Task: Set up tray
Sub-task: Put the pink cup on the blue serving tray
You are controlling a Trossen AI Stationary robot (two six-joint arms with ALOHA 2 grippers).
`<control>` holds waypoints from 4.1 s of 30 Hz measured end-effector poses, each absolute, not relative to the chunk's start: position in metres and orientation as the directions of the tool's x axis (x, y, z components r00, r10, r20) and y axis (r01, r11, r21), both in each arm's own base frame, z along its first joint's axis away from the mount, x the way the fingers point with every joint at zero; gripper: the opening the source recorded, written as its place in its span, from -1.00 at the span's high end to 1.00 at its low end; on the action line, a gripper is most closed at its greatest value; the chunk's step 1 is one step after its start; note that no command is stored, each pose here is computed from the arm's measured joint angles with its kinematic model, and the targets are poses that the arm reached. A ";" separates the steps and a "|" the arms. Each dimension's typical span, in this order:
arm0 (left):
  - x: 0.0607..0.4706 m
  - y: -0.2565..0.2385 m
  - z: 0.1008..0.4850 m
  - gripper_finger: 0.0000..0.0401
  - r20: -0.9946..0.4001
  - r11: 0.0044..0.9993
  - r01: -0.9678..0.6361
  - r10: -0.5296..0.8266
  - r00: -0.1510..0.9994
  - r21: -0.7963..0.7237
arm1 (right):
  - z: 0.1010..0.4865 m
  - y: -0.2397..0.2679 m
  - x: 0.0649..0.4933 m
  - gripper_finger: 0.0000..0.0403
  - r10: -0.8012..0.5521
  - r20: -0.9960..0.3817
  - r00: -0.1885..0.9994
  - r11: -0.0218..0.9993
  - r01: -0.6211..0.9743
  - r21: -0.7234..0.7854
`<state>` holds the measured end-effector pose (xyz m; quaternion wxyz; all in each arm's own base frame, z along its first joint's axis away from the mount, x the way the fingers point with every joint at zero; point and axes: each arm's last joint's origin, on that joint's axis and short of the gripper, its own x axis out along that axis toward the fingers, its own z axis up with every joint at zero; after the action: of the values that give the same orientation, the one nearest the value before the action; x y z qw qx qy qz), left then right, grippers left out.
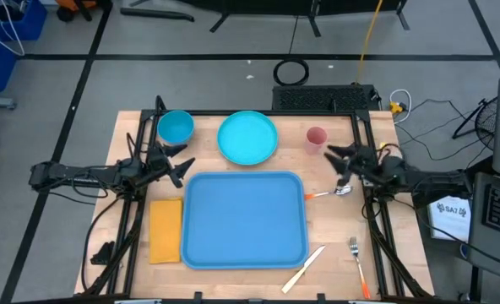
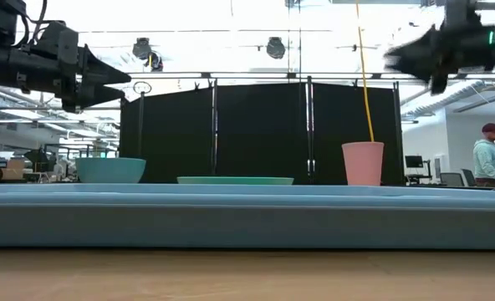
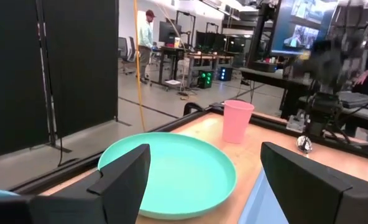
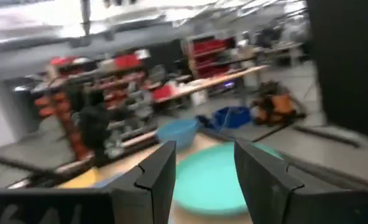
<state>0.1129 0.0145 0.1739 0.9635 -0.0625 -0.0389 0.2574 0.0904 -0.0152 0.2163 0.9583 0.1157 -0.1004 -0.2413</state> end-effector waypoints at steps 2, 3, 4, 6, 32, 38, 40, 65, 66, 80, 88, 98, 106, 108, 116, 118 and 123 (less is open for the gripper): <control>0.113 0.015 0.173 -0.55 0.036 0.860 -0.492 0.501 0.865 -0.138 | 0.243 -0.019 0.087 0.25 -0.584 0.104 0.805 0.795 0.542 0.273; 0.113 0.015 0.173 -0.55 0.036 0.859 -0.492 0.501 0.865 -0.139 | 0.253 -0.020 0.087 0.25 -0.626 0.059 0.777 0.761 0.593 0.262; 0.113 0.015 0.173 -0.55 0.034 0.859 -0.491 0.501 0.865 -0.146 | 0.260 -0.022 0.088 0.25 -0.661 -0.001 0.750 0.730 0.643 0.232; 0.113 0.015 0.173 -0.55 0.031 0.857 -0.491 0.501 0.865 -0.158 | 0.283 -0.024 0.091 0.25 -0.698 -0.081 0.711 0.692 0.700 0.178; 0.113 0.015 0.168 -0.55 -0.015 0.845 -0.492 0.500 0.866 -0.209 | 0.269 -0.181 0.160 0.25 -0.480 -0.878 -0.002 0.375 0.904 -0.207; 0.113 0.015 0.167 -0.55 -0.023 0.845 -0.494 0.500 0.866 -0.204 | 0.240 -0.187 0.171 0.25 -0.410 -0.902 0.133 0.446 0.892 -0.072; 0.113 0.015 0.167 -0.55 -0.023 0.845 -0.494 0.500 0.866 -0.204 | 0.236 -0.187 0.171 0.25 -0.413 -0.899 0.148 0.449 0.892 -0.060; 0.113 0.014 0.166 -0.55 -0.029 0.847 -0.495 0.499 0.866 -0.194 | 0.233 -0.168 0.184 0.25 -0.371 -0.916 0.152 0.484 0.873 -0.051; 0.113 0.014 0.166 -0.55 -0.029 0.847 -0.495 0.499 0.866 -0.194 | 0.233 -0.167 0.185 0.25 -0.373 -0.915 0.153 0.486 0.873 -0.052; 0.113 0.014 0.166 -0.55 -0.029 0.847 -0.495 0.499 0.866 -0.195 | 0.196 -0.161 0.179 0.27 -0.375 -0.914 0.153 0.490 0.870 -0.056; 0.113 0.014 0.166 -0.55 -0.030 0.847 -0.495 0.499 0.866 -0.195 | 0.203 -0.163 0.181 0.83 -0.423 -0.880 0.214 0.531 0.846 -0.049; 0.113 0.015 0.166 -0.55 -0.030 0.847 -0.495 0.499 0.866 -0.195 | 0.237 -0.145 0.184 0.99 -0.489 -0.769 0.413 0.642 0.767 0.004; 0.113 0.014 0.166 -0.55 -0.035 0.847 -0.496 0.499 0.866 -0.192 | 0.273 -0.109 0.197 1.00 -0.347 -0.583 0.735 0.817 0.542 0.198; 0.113 0.014 0.166 -0.55 -0.034 0.847 -0.496 0.499 0.866 -0.192 | 0.278 -0.097 0.203 1.00 -0.314 -0.547 0.776 0.847 0.490 0.208; 0.113 0.014 0.166 -0.55 -0.035 0.847 -0.496 0.499 0.866 -0.192 | 0.277 -0.055 0.225 1.00 -0.153 -0.528 0.836 0.908 0.329 0.258; 0.113 0.015 0.166 -0.55 -0.034 0.847 -0.496 0.499 0.866 -0.193 | 0.270 -0.048 0.228 1.00 -0.121 -0.566 0.816 0.907 0.322 0.272; 0.113 0.014 0.166 -0.55 -0.034 0.847 -0.496 0.499 0.866 -0.193 | 0.256 -0.038 0.238 1.00 -0.071 -0.631 0.773 0.899 0.324 0.296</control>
<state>0.1130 0.0145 0.1657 0.9609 -0.0979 -0.0087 0.2589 0.2383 -0.0378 0.2561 0.9205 0.1981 0.3195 -0.1071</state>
